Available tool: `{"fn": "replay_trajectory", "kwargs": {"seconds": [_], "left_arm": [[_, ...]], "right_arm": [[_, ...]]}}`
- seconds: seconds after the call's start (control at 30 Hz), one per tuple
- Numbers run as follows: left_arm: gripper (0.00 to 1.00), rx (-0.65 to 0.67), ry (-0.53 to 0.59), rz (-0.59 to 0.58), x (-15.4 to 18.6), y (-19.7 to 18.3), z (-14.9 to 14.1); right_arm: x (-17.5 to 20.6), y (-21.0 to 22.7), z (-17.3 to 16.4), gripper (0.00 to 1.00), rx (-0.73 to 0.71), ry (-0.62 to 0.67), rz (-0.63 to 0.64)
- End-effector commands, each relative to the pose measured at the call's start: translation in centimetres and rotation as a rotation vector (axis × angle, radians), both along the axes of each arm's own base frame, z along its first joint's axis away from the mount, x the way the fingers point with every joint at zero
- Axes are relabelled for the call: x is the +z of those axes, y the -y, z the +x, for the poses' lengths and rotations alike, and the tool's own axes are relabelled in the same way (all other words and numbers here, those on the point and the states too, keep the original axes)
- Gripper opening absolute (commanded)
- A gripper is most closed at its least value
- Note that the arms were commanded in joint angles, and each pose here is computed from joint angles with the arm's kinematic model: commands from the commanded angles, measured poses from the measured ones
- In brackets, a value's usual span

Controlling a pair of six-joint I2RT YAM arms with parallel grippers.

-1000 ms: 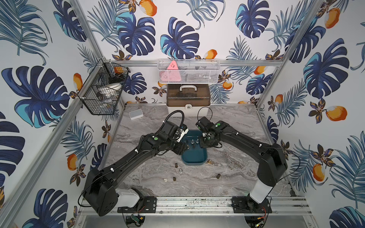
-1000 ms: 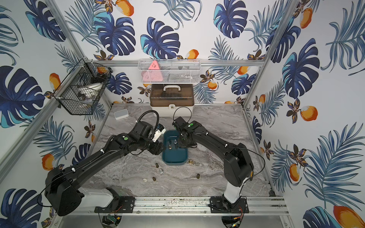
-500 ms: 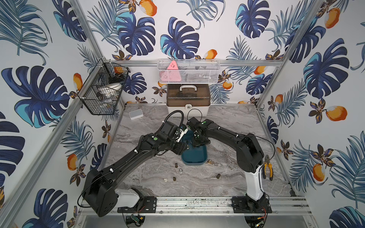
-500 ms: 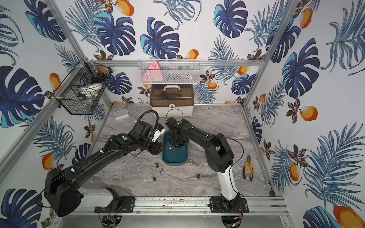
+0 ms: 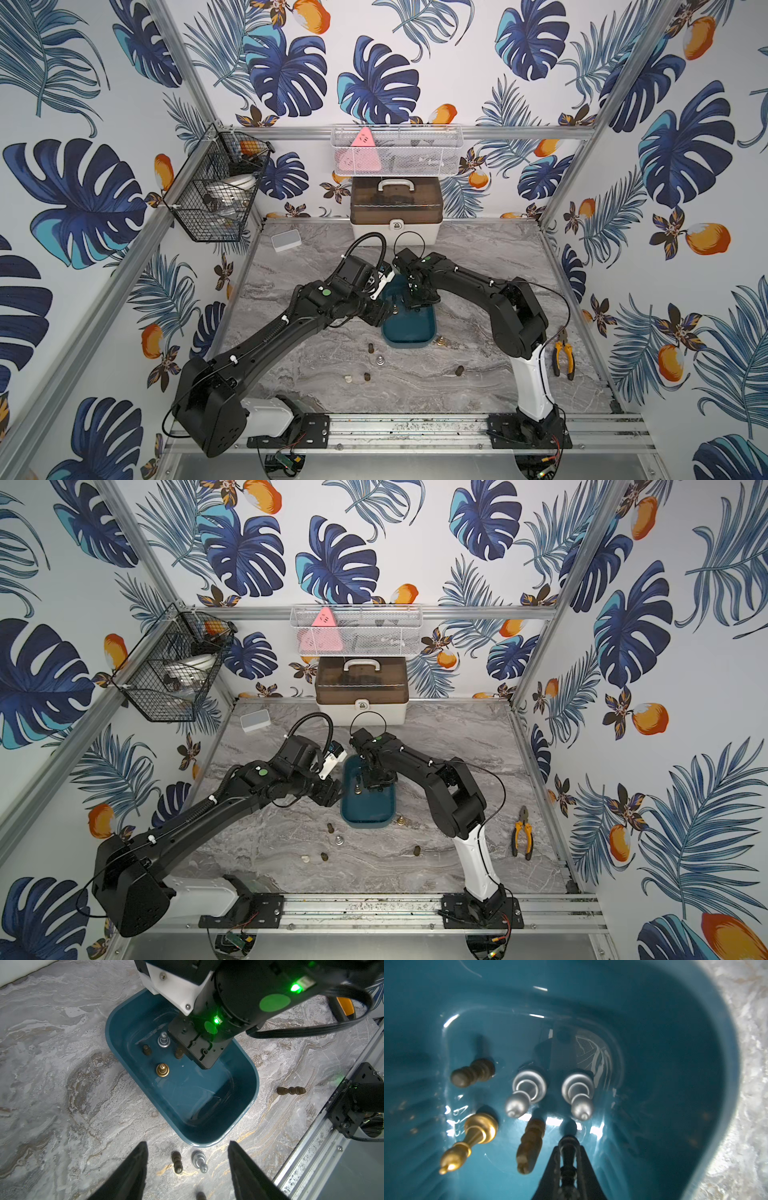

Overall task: Put the chess pieces into the storage box
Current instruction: Place the chess piece in the storage box.

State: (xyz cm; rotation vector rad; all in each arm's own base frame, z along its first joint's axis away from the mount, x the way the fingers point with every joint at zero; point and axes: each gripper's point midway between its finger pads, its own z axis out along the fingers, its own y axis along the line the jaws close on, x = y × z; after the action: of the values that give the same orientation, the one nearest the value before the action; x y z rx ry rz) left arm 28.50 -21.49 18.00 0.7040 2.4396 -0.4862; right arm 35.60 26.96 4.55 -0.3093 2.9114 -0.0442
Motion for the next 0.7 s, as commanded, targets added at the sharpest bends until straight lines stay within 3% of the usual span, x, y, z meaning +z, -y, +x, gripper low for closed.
{"fn": "replay_trajectory", "kwargs": {"seconds": [0.0,0.37,0.67], "left_arm": [[0.65,0.004,0.001,-0.005,0.06,0.01,0.06],[0.65,0.002,-0.007,-0.006,-0.13,0.09,0.08],[0.65,0.005,-0.009,-0.002,-0.22,0.03,0.14]], "right_arm": [[-0.06,-0.05,0.60,0.12,-0.003,0.017,-0.004],[-0.53,0.18,0.24,0.13,-0.004,0.006,-0.013],[-0.47,0.27,0.27,0.19,-0.011,0.012,-0.013]]}}
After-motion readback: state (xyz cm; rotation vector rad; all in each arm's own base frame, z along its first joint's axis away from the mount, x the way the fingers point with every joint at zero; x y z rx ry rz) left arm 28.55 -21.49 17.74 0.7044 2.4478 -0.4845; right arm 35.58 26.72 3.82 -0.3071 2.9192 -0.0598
